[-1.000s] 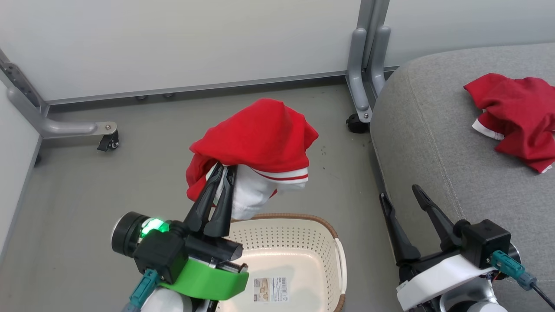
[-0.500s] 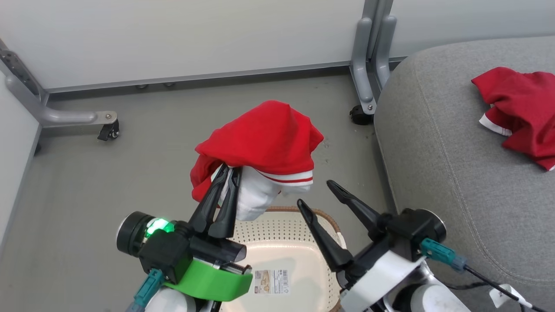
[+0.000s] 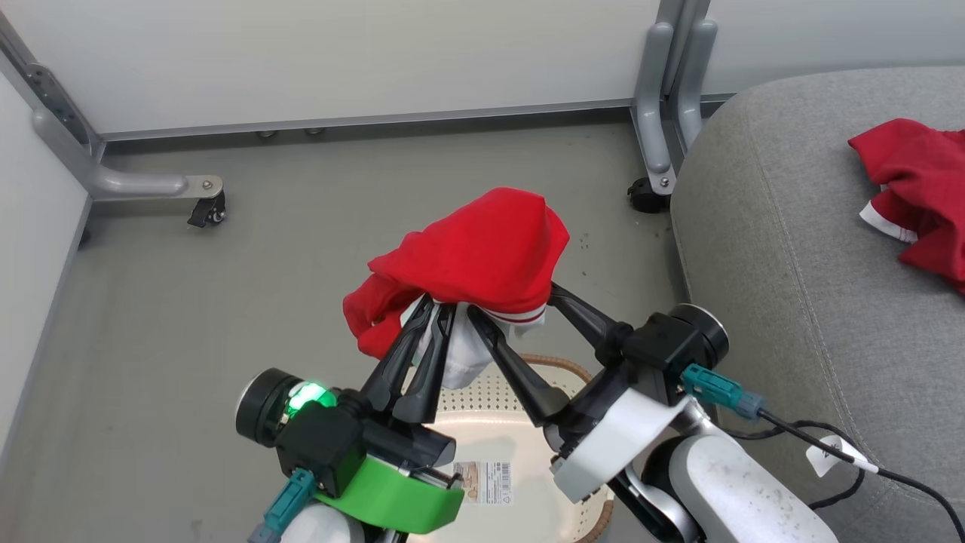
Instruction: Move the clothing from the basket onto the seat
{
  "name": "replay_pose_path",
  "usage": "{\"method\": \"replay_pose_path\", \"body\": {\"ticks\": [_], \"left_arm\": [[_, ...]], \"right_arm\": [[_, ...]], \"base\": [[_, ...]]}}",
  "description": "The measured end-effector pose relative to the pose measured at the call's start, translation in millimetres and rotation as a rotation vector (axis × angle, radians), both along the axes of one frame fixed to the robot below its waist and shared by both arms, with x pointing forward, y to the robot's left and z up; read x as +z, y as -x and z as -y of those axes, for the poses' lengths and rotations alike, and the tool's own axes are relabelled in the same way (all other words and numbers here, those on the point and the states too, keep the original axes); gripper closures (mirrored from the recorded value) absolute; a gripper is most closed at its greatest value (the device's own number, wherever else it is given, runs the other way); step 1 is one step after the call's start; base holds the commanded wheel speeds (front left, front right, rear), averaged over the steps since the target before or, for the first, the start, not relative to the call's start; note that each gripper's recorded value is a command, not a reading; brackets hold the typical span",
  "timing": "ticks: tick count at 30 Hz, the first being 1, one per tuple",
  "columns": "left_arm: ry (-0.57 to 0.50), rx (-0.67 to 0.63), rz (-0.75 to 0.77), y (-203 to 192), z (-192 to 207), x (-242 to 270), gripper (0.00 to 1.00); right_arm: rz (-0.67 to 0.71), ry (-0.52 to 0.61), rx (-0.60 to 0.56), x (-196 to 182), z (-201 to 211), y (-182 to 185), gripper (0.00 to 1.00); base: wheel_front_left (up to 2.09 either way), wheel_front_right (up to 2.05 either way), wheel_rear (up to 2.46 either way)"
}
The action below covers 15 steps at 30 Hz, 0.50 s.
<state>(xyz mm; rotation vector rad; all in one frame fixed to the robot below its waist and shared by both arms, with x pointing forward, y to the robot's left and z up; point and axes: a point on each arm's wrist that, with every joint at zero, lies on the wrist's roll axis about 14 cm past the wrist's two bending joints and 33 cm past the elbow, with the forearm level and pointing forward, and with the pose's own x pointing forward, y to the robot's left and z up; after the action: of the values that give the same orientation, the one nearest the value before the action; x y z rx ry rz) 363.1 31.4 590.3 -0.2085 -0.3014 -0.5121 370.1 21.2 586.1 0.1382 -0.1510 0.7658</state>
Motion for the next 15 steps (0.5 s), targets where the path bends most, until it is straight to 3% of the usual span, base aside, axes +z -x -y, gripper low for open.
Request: {"method": "replay_pose_path", "body": {"ticks": [2, 3, 4, 5, 15], "left_arm": [[0.000, -0.006, 0.000, 0.6, 1.2, -0.1, 1.00], [0.000, -0.007, 0.000, 0.8, 1.6, -0.2, 1.00], [0.000, -0.009, 0.000, 1.0, 2.1, -0.2, 1.00], [0.000, -0.010, 0.000, 1.2, 2.5, 0.0, 1.00], [0.002, -0.013, 0.000, 1.7, 3.3, 0.6, 1.00]], "right_arm": [[0.003, 0.003, 0.009, 0.3, -3.3, -1.3, 0.00], [0.003, 0.005, 0.011, 0.1, -4.3, -1.9, 0.43], [0.006, 0.001, 0.014, 0.7, -5.4, -2.2, 0.78], [0.002, -0.002, 0.020, 0.7, -6.9, -2.3, 1.00], [-0.007, -0.010, 0.032, -1.1, -9.5, -2.8, 1.00]], "base": [[0.00, 0.00, 0.00], [0.00, 0.00, 0.00], [0.00, 0.00, 0.00], [0.00, 0.00, 0.00], [0.00, 0.00, 0.00]]}}
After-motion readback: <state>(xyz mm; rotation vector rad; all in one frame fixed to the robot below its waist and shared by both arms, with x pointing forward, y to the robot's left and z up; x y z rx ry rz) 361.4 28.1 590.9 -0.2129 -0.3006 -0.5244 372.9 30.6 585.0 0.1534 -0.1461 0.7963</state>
